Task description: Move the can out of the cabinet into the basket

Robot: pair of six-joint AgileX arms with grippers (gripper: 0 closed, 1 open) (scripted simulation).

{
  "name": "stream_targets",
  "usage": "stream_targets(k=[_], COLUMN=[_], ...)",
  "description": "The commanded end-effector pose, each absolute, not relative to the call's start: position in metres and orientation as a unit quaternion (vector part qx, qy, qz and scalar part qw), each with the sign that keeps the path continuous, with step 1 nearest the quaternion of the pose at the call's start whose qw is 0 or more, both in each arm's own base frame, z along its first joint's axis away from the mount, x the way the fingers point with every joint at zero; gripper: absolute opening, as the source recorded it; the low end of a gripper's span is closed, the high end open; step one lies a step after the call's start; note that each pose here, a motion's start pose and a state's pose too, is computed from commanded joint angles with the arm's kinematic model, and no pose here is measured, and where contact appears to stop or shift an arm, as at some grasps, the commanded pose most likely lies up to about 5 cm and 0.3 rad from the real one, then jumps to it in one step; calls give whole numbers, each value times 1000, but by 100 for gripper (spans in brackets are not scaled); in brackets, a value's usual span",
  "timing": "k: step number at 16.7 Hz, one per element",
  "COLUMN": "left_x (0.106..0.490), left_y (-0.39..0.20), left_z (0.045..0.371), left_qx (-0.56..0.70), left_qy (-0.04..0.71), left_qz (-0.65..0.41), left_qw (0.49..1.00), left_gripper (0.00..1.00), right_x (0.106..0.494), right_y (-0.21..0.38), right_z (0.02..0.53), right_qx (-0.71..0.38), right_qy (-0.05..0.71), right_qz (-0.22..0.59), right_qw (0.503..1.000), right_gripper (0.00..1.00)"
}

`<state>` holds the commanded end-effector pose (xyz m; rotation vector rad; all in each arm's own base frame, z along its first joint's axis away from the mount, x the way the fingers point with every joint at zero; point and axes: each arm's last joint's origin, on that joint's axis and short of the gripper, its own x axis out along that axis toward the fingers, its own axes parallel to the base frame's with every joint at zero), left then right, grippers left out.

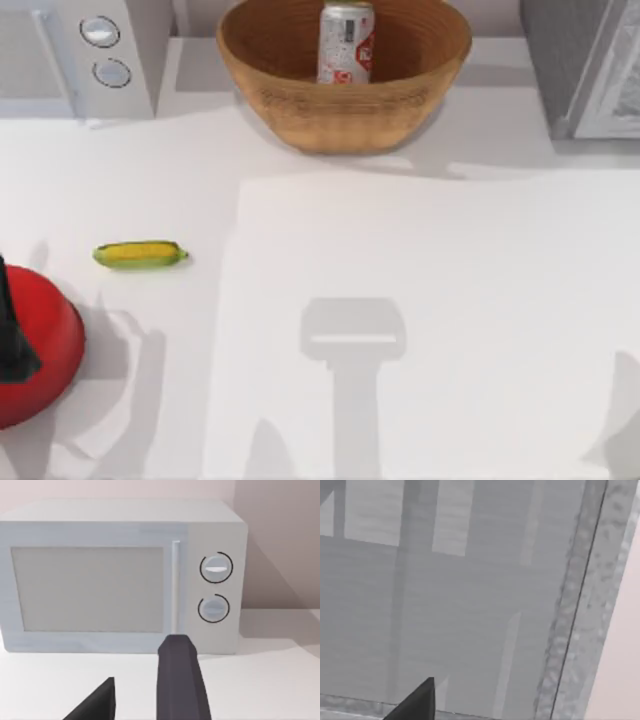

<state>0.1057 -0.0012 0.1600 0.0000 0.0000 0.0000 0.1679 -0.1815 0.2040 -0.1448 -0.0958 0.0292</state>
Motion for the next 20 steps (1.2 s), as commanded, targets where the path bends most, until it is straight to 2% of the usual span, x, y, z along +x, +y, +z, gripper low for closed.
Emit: stream_targets(k=[5, 12, 16, 20], left_x=[106, 106, 106, 106], left_y=[-1, -1, -1, -1], left_z=[160, 160, 160, 160], left_qx=[0, 0, 0, 0], left_qy=[0, 0, 0, 0], left_qz=[0, 0, 0, 0], left_qw=[1000, 1000, 1000, 1000], left_gripper=[100, 100, 100, 100], right_x=[154, 155, 164, 174], right_y=[-201, -203, -222, -242], right_z=[163, 166, 211, 308], right_qx=[-4, -5, -34, -69], right_qy=[-3, -4, -27, -55], right_qz=[1, 0, -12, -18], right_qw=[1000, 1000, 999, 996], right_gripper=[100, 100, 100, 100])
